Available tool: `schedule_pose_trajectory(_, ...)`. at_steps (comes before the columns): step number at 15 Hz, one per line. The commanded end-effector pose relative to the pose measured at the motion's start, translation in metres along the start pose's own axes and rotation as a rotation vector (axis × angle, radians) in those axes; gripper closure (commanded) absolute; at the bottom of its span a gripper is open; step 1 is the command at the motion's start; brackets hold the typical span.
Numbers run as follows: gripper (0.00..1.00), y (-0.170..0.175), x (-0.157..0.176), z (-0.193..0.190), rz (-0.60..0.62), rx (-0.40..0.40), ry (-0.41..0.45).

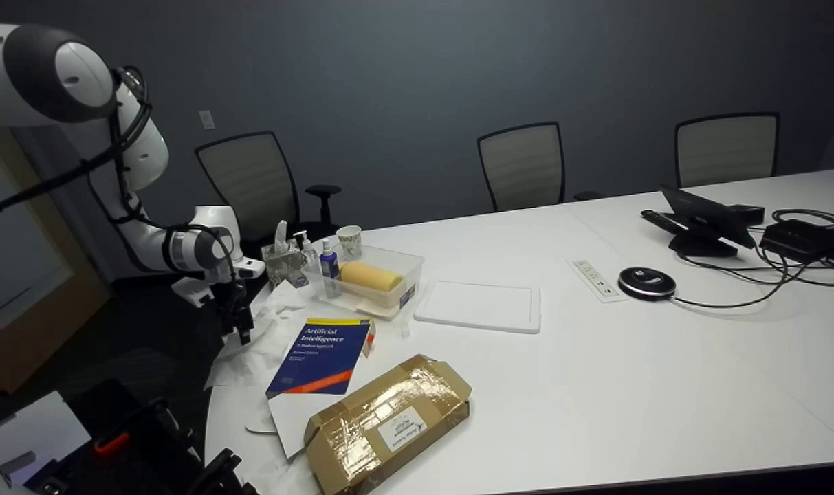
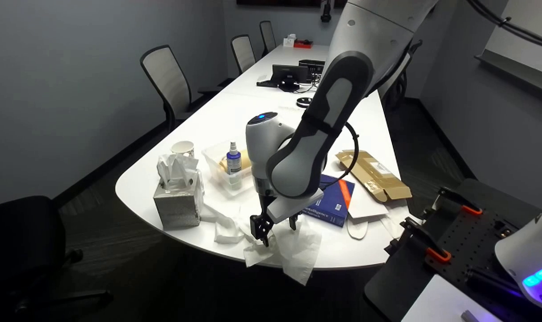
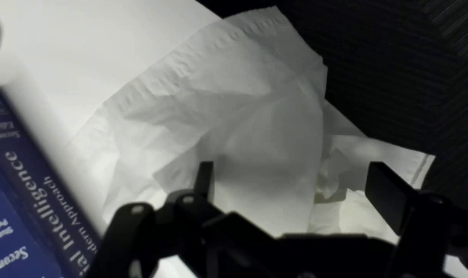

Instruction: Use the white napkin to wipe the blue book.

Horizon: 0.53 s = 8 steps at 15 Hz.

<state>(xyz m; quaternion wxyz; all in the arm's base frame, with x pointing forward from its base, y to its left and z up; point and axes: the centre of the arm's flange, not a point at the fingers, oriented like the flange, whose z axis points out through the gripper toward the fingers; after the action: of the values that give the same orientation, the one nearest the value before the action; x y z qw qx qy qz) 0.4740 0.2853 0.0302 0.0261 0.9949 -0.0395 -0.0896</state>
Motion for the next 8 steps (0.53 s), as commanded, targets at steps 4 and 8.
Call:
schedule_pose_trajectory(4, 0.25, -0.013, 0.039, 0.027, 0.012, 0.001, 0.022)
schedule_pose_trajectory(8, 0.49, -0.020, 0.043, 0.033, 0.008, 0.008, 0.015)
